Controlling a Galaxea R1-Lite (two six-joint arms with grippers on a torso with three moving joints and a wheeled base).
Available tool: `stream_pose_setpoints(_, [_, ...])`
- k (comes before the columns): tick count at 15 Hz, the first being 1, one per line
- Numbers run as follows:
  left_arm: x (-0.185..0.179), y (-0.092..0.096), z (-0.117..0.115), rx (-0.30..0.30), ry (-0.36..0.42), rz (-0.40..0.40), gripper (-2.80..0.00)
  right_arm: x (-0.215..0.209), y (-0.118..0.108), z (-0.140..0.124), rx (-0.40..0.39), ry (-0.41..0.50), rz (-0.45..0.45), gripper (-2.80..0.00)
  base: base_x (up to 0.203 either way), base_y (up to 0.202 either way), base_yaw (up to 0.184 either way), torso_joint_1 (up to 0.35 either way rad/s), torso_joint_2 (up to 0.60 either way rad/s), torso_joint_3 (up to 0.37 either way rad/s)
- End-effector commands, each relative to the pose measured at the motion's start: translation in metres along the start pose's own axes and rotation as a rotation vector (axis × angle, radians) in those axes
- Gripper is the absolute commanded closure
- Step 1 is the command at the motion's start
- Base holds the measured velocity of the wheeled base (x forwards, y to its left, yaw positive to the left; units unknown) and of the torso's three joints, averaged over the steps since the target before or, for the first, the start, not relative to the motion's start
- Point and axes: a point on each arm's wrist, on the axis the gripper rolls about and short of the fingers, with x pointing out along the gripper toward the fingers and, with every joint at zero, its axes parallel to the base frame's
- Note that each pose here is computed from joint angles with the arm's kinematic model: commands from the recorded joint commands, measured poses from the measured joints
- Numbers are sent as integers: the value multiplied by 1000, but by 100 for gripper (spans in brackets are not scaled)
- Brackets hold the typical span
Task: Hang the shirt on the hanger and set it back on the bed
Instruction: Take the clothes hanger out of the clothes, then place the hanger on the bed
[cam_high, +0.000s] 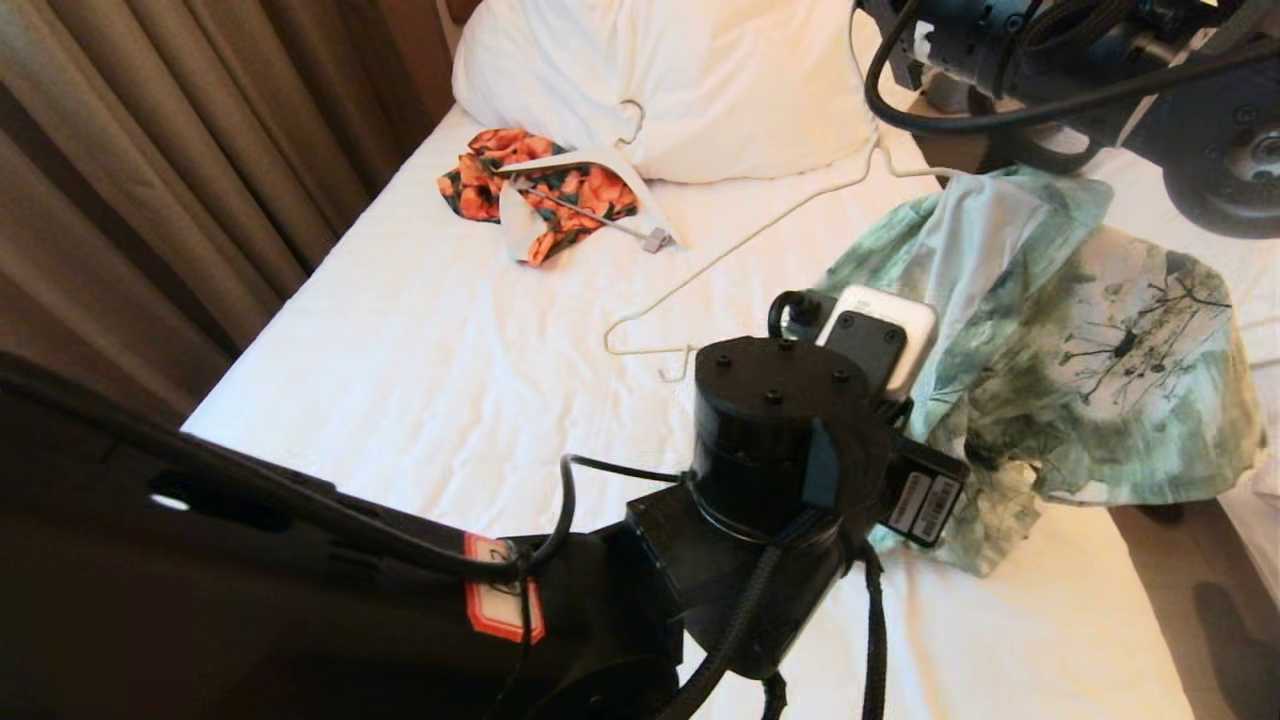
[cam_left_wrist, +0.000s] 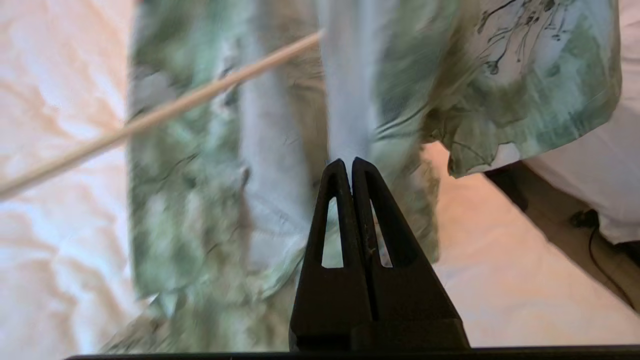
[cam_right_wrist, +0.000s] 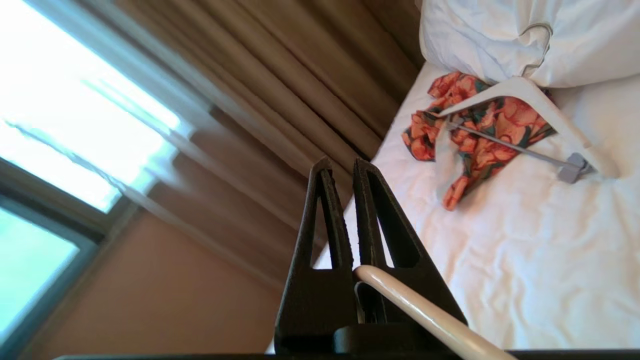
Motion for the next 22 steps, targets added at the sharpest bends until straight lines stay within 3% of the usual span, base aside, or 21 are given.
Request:
stream_pose_setpoints(1, [-14, 14, 8, -5, -9, 21, 0, 1, -7, 2, 56, -14, -6, 0, 0, 0, 0, 0, 0, 0])
stream_pose_setpoints(2, [-19, 20, 9, -8, -12, 31, 0, 2, -8, 4, 108, -37, 9, 0, 0, 0, 0, 0, 0, 0])
stream_pose_setpoints(4, [-23, 29, 7, -12, -40, 54, 0, 3, -8, 6, 131, -66, 31, 0, 0, 0, 0, 0, 0, 0])
stream_pose_setpoints(7, [-33, 38, -2, -6, -21, 69, 0, 3, -5, 9, 229, -110, 73, 0, 0, 0, 0, 0, 0, 0])
stream_pose_setpoints(15, [-53, 62, -22, -3, -10, 122, 0, 2, -2, 14, 224, -168, 120, 0, 0, 0, 0, 0, 0, 0])
stream_pose_setpoints(17, [-62, 66, -35, 4, 28, 129, 0, 1, 1, 17, 218, -204, 137, 0, 0, 0, 0, 0, 0, 0])
stream_pose_setpoints(22, [-87, 96, -44, 1, 22, 214, 0, -6, 5, 21, 216, -202, 135, 0, 0, 0, 0, 0, 0, 0])
